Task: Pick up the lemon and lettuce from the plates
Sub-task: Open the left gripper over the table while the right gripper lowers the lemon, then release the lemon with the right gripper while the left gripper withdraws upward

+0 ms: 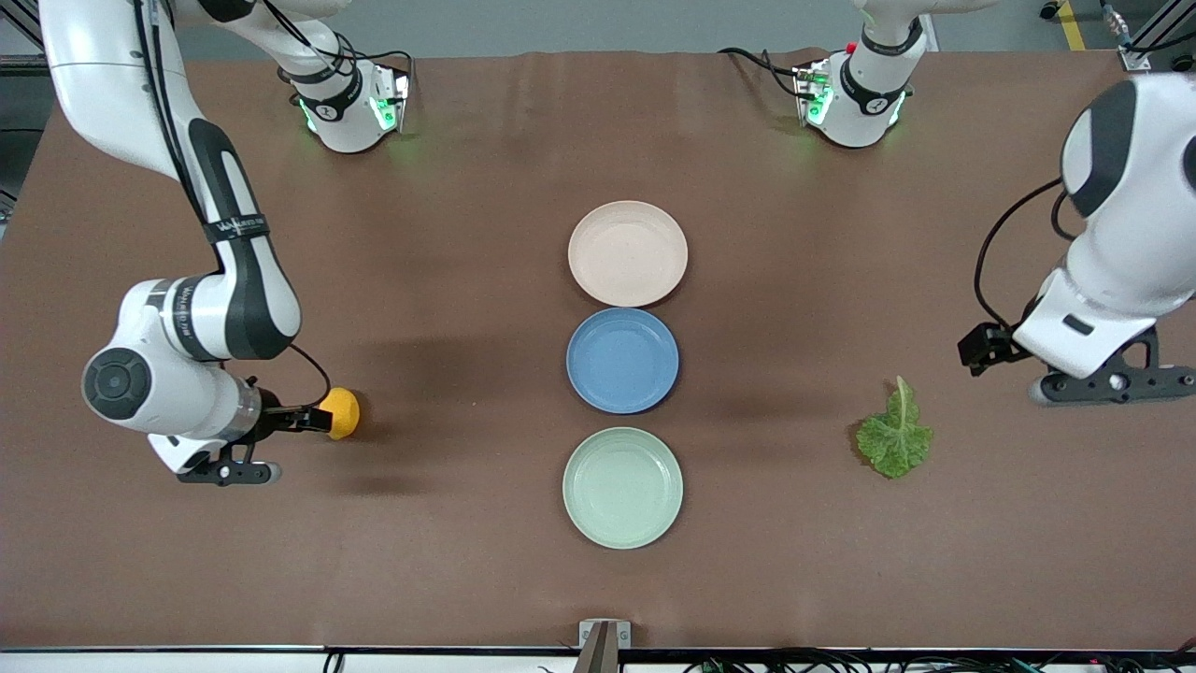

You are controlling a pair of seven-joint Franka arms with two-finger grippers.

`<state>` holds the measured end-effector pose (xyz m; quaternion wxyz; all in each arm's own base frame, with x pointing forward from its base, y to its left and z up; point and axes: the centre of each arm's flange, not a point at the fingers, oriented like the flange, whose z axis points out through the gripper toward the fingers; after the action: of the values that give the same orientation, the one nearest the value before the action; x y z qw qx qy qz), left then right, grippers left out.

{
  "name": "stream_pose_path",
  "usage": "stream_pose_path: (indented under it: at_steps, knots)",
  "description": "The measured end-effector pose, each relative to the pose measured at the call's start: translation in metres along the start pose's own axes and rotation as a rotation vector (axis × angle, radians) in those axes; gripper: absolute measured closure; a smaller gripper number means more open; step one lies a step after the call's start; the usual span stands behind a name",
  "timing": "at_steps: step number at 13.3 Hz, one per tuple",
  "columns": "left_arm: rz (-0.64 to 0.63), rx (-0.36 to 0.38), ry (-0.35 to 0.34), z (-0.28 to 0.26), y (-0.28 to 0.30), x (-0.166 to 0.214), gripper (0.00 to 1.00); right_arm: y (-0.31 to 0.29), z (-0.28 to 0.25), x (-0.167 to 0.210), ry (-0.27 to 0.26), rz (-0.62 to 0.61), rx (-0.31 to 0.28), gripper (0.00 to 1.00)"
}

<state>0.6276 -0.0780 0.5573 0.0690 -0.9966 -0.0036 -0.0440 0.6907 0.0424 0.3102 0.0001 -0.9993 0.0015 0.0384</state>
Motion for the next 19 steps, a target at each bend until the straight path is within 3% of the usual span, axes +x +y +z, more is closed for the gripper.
stream_pose_path:
  at_steps: [5, 8, 11, 19]
  knots:
    - [-0.037, -0.044, -0.070, -0.075, -0.014, -0.054, 0.00, 0.031, -0.068, -0.005, -0.098, 0.003, -0.044, 0.00]
    - [-0.061, -0.066, -0.099, -0.091, -0.028, -0.070, 0.00, 0.050, -0.106, -0.011, -0.106, 0.013, -0.055, 0.00]
    - [-0.075, -0.107, -0.119, -0.091, -0.034, -0.074, 0.00, 0.088, -0.110, -0.017, -0.131, 0.018, -0.039, 0.00]
    - [-0.055, -0.112, -0.116, -0.097, -0.031, -0.102, 0.00, 0.100, -0.149, -0.013, -0.064, 0.030, -0.035, 0.00]
